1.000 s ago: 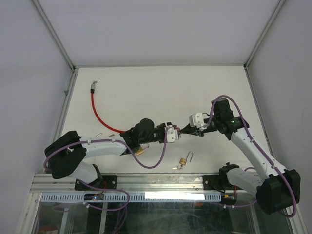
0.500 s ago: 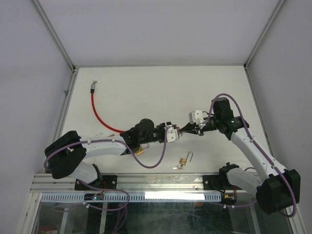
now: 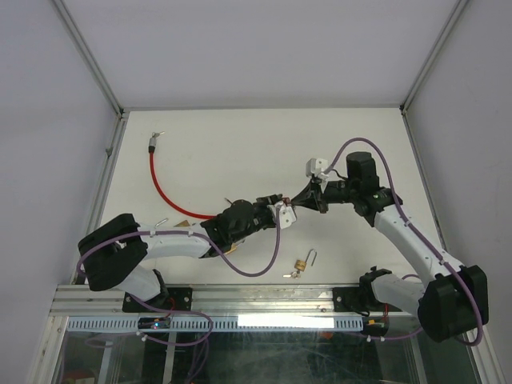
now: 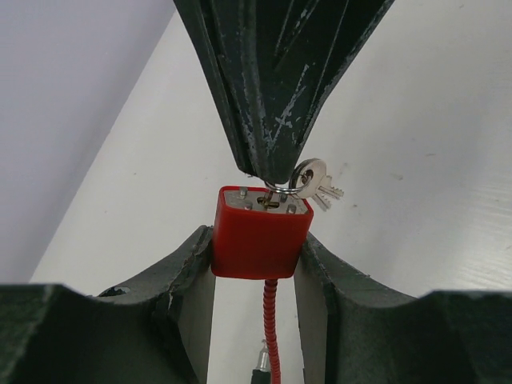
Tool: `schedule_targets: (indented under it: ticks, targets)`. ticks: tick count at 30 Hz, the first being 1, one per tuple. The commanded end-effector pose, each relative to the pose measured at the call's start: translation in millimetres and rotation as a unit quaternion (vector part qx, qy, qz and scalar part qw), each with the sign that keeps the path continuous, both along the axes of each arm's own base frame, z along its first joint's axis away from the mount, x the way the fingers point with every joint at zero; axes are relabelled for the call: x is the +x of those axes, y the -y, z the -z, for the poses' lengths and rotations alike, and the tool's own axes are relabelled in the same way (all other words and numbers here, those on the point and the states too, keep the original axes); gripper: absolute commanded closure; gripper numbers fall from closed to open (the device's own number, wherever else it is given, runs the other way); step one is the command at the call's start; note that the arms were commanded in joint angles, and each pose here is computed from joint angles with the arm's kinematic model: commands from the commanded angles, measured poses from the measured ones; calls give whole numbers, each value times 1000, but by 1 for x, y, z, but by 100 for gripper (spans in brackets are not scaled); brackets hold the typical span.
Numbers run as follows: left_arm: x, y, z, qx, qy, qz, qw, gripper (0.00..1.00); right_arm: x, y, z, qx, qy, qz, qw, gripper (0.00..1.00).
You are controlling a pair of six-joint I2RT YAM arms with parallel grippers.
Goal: Lock with the key
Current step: Lock the lock.
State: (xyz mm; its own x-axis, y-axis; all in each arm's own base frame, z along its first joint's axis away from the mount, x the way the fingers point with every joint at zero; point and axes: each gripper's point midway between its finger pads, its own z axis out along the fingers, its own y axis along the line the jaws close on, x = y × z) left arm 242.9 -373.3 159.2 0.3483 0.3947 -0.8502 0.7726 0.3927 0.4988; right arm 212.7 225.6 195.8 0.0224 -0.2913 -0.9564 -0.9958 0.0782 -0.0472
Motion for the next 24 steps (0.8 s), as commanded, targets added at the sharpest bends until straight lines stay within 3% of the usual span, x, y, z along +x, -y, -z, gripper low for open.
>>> schedule_targets:
  ticks: [1, 8, 15, 24]
  targets:
    - [23, -8, -54, -72, 88, -79, 990, 100, 19, -4, -2, 6, -66, 65, 996, 100]
    - [29, -15, -49, -60, 107, -104, 987, 100, 15, -9, -8, 24, -102, 60, 993, 98]
    - [24, -17, -43, -60, 99, -92, 989, 100, 13, 6, -30, 48, -87, 67, 993, 69]
    - [16, -8, -50, -76, 80, -65, 992, 100, 16, 6, -27, 65, -116, 82, 988, 41]
